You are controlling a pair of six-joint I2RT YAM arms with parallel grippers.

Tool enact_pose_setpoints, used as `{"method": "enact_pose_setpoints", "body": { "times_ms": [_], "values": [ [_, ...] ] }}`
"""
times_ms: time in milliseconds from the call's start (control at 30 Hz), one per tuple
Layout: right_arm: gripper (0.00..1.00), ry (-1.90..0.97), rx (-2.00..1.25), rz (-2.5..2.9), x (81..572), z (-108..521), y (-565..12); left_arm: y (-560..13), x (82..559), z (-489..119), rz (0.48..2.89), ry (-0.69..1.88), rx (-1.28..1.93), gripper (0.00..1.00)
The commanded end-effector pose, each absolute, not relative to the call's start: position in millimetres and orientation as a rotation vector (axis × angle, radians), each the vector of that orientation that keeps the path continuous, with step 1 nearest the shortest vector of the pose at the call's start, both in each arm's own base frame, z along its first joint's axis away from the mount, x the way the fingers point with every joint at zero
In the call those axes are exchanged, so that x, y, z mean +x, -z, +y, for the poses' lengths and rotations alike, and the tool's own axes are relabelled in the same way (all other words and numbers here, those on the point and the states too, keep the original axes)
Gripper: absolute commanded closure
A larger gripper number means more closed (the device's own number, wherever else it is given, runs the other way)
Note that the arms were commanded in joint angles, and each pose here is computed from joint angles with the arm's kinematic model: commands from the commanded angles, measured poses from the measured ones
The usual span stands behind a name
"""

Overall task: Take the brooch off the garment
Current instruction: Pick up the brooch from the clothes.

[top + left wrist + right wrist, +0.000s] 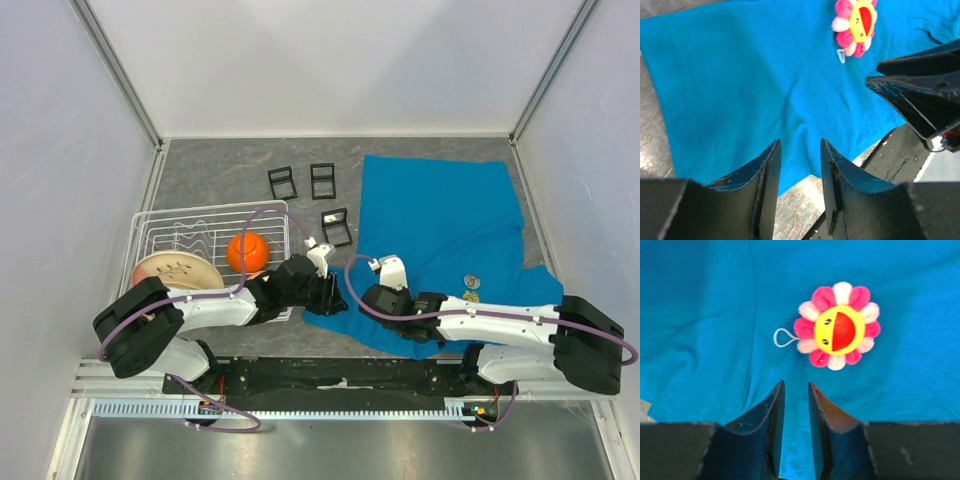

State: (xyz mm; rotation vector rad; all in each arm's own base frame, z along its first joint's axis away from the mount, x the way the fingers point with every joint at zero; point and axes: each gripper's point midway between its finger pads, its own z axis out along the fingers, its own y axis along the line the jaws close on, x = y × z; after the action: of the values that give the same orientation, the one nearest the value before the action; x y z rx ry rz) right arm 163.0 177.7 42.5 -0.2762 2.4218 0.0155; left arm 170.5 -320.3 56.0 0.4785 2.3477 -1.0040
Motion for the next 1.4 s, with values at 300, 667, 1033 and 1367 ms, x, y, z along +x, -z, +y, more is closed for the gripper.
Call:
{"method": "enact_pose_setpoints", "body": {
  "times_ms": [300, 667, 1033, 1367],
  "values": [
    [0.51, 0.11, -0.304, 2.272, 190, 204, -58, -50, 174, -316, 2.329, 0.999, 0.379, 0.56],
    [0.57, 0.115, -0.291, 2.255, 203, 207, -48, -50, 172, -314, 2.329, 1.006, 0.383, 0.56],
    [0.67, 0.164, -0.262, 2.277, 205, 197, -31, -51, 172, -317, 2.324, 1.021, 0.391, 0.56],
    [0.97, 0.18, -0.244, 2.246, 212, 191, -45, -53, 172, -319, 2.315, 1.022, 0.408, 0.56]
  ]
}}
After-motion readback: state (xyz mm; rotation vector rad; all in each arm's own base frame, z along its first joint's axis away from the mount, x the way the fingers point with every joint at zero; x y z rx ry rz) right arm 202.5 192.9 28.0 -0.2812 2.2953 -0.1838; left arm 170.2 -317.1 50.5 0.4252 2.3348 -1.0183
